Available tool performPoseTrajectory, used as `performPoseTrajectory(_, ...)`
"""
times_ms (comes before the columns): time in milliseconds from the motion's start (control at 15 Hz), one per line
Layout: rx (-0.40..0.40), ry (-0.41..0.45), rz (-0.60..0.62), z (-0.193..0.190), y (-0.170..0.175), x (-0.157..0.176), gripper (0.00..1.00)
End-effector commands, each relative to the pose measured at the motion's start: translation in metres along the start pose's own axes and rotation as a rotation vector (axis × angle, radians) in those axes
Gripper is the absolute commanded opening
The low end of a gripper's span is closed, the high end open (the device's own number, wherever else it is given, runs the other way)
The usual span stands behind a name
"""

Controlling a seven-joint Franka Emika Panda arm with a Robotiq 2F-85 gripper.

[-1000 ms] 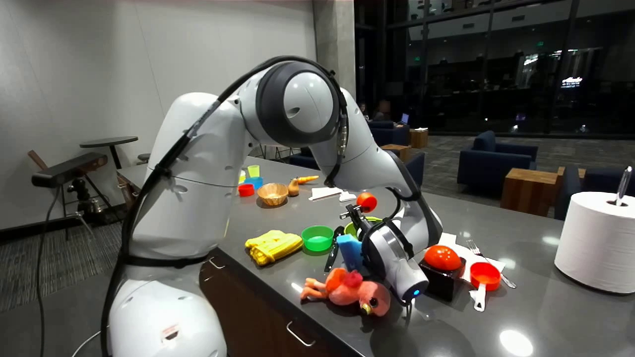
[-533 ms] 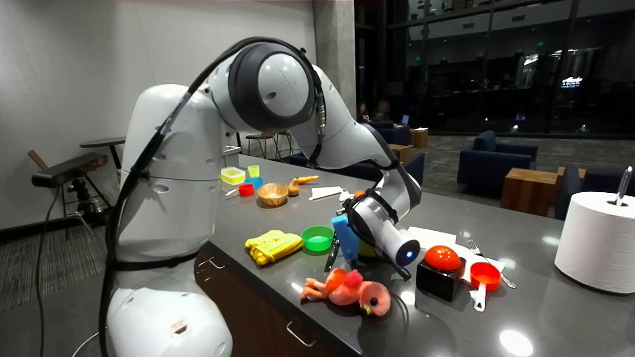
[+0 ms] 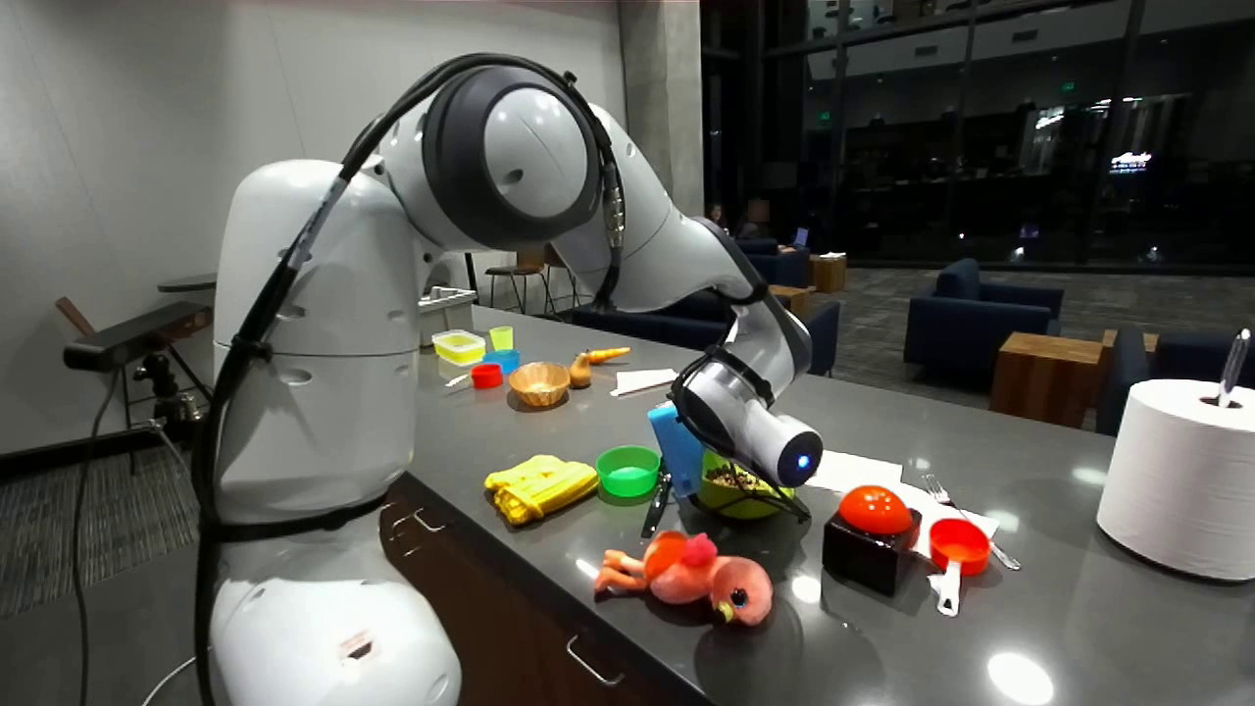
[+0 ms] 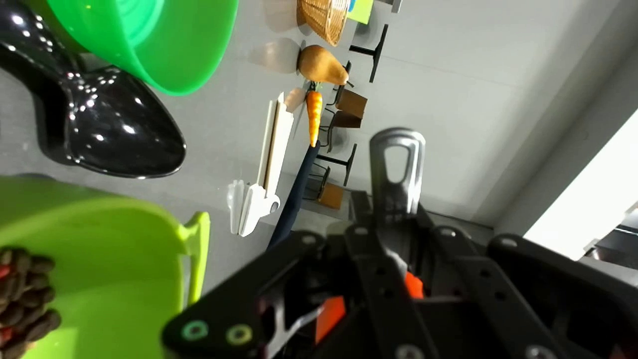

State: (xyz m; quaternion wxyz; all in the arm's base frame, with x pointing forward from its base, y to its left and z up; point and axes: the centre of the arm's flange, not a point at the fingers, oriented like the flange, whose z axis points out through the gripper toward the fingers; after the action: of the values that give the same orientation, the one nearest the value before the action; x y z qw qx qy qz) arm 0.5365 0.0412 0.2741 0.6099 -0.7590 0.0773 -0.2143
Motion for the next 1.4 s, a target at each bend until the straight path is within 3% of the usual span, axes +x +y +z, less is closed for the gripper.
performPoseTrajectory(0, -0.1, -0.021, 0.023, -0.003, -0.026, 0.001, 0.05)
performPoseTrajectory(667, -0.535, -0.125, 0.138, 0.028, -0.075, 0.01, 0.05)
performPoseTrajectory(1000, -0.822, -0.222, 0.152, 0.074, -0.093, 0.008, 0.05)
performPoseTrajectory(1333, -1.047, -0.309, 0.08, 0.127, -0.12, 0.005, 0.05)
